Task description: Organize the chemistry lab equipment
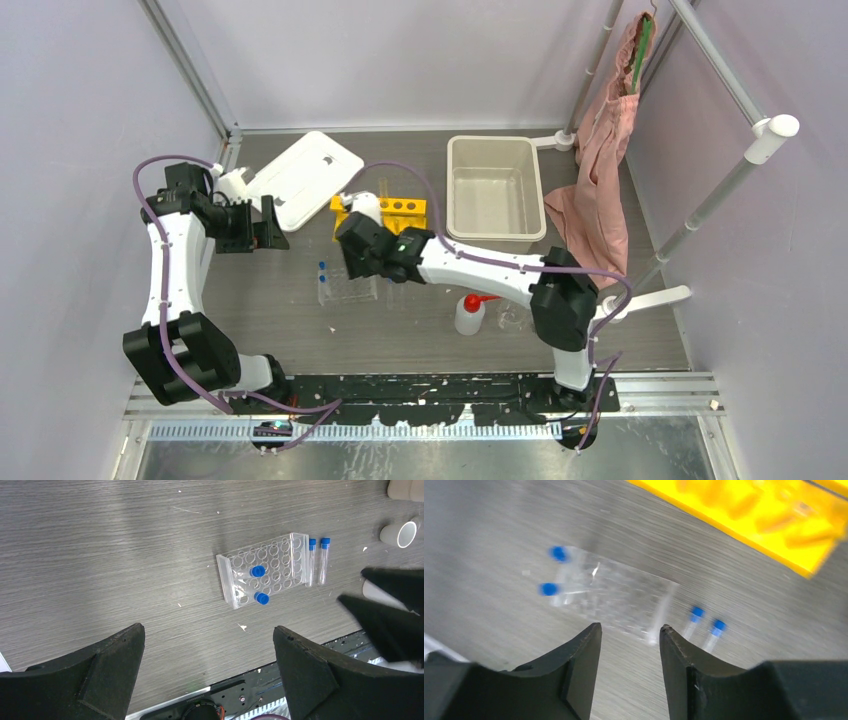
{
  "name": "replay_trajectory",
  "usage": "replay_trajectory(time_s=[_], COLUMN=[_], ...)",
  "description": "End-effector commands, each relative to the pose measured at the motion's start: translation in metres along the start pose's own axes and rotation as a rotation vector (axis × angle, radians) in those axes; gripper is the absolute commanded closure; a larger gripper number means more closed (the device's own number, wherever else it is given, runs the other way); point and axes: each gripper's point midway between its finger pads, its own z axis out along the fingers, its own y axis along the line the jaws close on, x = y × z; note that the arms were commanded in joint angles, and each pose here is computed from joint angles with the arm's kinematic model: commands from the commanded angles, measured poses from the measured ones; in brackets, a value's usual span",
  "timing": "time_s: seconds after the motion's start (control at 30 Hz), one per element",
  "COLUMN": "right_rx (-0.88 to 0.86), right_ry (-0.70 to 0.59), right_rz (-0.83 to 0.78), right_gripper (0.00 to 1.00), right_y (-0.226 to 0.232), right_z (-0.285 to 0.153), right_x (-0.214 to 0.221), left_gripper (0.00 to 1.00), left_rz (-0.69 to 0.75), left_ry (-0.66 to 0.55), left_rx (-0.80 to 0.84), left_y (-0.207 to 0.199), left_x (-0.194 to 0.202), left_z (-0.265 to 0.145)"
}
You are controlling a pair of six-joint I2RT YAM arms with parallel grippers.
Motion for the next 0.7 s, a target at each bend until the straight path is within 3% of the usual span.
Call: replay_trajectory(time_s=[0.0, 0.27, 0.67], right_rx=[0.179, 0.271, 0.189], right_ry=[0.121, 0.214, 0.239], right_rz=[0.157, 0.197, 0.265], right_gripper=[0.50, 0.51, 0.52], right_y=[-0.071, -0.111, -0.097], right_z=[-0.008, 0.003, 0.019], right_x=[0.033, 0.070, 0.079], left_gripper=[0.00, 0.00, 0.00], left_rz=[0.032, 0.032, 0.027], left_ry=[-0.060, -0.062, -0.058], left_rx=[-0.002, -0.003, -0.003], left_y=[-0.003, -0.005, -0.005], left_x=[-0.013, -0.012, -0.011], left_z=[-0.010, -0.013, -0.013])
